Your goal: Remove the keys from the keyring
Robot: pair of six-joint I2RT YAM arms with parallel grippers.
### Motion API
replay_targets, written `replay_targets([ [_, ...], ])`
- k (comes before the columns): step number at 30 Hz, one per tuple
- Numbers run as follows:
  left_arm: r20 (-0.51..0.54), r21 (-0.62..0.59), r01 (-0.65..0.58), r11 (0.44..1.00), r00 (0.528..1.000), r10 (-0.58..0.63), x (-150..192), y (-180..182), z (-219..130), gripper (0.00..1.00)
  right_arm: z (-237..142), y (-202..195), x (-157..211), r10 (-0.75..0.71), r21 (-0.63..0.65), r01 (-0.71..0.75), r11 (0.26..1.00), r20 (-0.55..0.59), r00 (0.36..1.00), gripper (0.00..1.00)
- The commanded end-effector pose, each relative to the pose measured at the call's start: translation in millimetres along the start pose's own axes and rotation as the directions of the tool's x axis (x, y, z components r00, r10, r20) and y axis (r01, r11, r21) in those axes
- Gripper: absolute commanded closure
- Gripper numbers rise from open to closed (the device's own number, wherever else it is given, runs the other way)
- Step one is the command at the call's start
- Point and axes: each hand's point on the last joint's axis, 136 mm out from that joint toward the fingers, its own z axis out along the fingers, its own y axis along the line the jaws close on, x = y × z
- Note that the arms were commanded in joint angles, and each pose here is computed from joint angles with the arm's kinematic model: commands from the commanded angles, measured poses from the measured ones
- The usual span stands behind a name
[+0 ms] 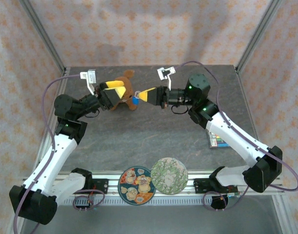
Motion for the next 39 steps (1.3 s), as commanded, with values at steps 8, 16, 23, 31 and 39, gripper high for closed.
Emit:
replay_targets([
  [8,-0.050,0.265,0.091,0.960,0.995,-0.080,-2.9,-32.4,3.5,0.19,-2.1,44.3,-16.3,-0.066,-0.164,0.065,0.984,-0.002,0.998,1.00],
  [16,-0.102,0.293,0.145,0.945,0.988,-0.120,6.5,-33.2,8.2,0.17,5.2,36.6,-18.4,-0.047,-0.173,0.043,0.984,-0.020,0.999,1.00],
  [23,-0.148,0.322,0.182,0.929,0.979,-0.141,15.1,-38.2,11.6,0.18,13.2,35.1,-21.3,-0.042,-0.192,0.035,0.981,-0.032,0.999,1.00],
  [31,-0.181,0.347,0.193,0.918,0.974,-0.136,20.6,-46.2,13.3,0.24,18.8,30.3,-23.5,-0.033,-0.195,0.025,0.981,-0.040,0.999,1.00],
  [39,-0.188,0.377,0.200,0.904,0.973,-0.137,18.6,-53.3,11.9,0.37,20.7,26.9,-24.1,-0.023,-0.194,0.014,0.981,-0.043,0.999,1.00],
])
